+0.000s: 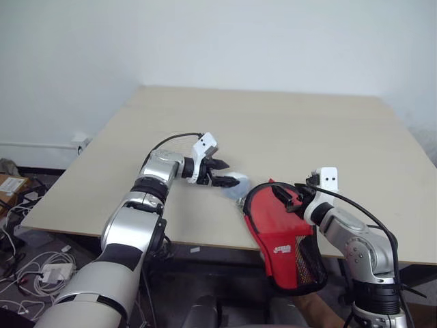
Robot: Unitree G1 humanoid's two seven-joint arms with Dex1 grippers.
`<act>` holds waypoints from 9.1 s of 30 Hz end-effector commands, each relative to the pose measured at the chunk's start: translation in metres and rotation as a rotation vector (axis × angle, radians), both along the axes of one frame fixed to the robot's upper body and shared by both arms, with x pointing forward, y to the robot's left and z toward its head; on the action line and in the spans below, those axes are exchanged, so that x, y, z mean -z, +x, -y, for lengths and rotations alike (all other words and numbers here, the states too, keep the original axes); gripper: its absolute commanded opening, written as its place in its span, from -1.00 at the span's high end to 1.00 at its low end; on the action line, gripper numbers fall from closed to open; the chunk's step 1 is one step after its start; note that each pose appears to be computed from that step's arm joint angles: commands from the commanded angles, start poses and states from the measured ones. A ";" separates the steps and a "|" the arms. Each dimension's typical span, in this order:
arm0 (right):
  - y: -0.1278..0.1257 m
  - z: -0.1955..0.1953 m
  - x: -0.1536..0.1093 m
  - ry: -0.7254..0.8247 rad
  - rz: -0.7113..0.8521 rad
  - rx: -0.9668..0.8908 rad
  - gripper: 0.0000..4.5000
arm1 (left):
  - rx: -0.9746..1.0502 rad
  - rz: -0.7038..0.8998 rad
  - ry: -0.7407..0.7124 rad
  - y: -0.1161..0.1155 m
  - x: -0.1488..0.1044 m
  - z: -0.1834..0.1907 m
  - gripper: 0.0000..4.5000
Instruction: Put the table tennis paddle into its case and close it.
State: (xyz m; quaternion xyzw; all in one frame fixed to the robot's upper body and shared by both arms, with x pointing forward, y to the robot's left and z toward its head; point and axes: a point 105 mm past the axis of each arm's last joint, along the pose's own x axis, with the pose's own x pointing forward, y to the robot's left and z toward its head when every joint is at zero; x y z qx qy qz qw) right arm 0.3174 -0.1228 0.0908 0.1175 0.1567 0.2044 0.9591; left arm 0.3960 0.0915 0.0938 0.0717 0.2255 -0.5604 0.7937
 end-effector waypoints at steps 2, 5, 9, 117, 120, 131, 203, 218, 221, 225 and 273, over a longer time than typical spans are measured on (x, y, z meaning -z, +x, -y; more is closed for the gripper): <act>-0.001 -0.006 -0.009 0.007 0.035 -0.029 -0.99 | 0.028 -0.040 0.017 -0.006 0.009 0.007 -1.00; -0.005 -0.011 -0.009 -0.006 0.031 -0.076 -0.99 | 0.047 -0.067 0.032 -0.011 0.017 0.013 -1.00; -0.012 -0.014 0.003 -0.036 -0.028 -0.124 -0.99 | 0.052 -0.091 0.032 -0.013 0.021 0.018 -1.00; 0.016 0.053 -0.065 -0.085 0.116 0.057 -1.00 | 0.508 -0.096 -0.201 -0.077 -0.001 0.109 -0.98; 0.021 0.043 -0.060 -0.068 0.085 0.031 -1.00 | 0.502 -0.085 -0.176 -0.079 0.008 0.112 -0.98; 0.017 0.018 -0.027 -0.013 -0.085 -0.045 -1.00 | 0.456 -0.060 -0.080 -0.076 0.036 0.110 -0.98; -0.205 0.124 -0.001 -0.589 -0.421 -0.214 0.82 | 0.563 0.063 0.121 -0.085 0.062 0.131 -1.00; -0.246 0.095 0.011 -0.684 -0.435 -0.629 0.83 | 0.538 0.067 0.116 -0.082 0.061 0.131 -1.00; -0.256 0.078 0.013 -0.657 -0.422 -0.736 0.83 | 0.536 0.067 0.108 -0.082 0.060 0.134 -1.00; -0.267 0.069 0.019 -0.664 -0.431 -0.835 0.83 | 0.534 0.069 0.104 -0.083 0.060 0.136 -1.00; -0.114 0.021 -0.062 -0.535 0.050 -0.423 -0.99 | 0.503 0.092 0.130 -0.074 0.058 0.128 -1.00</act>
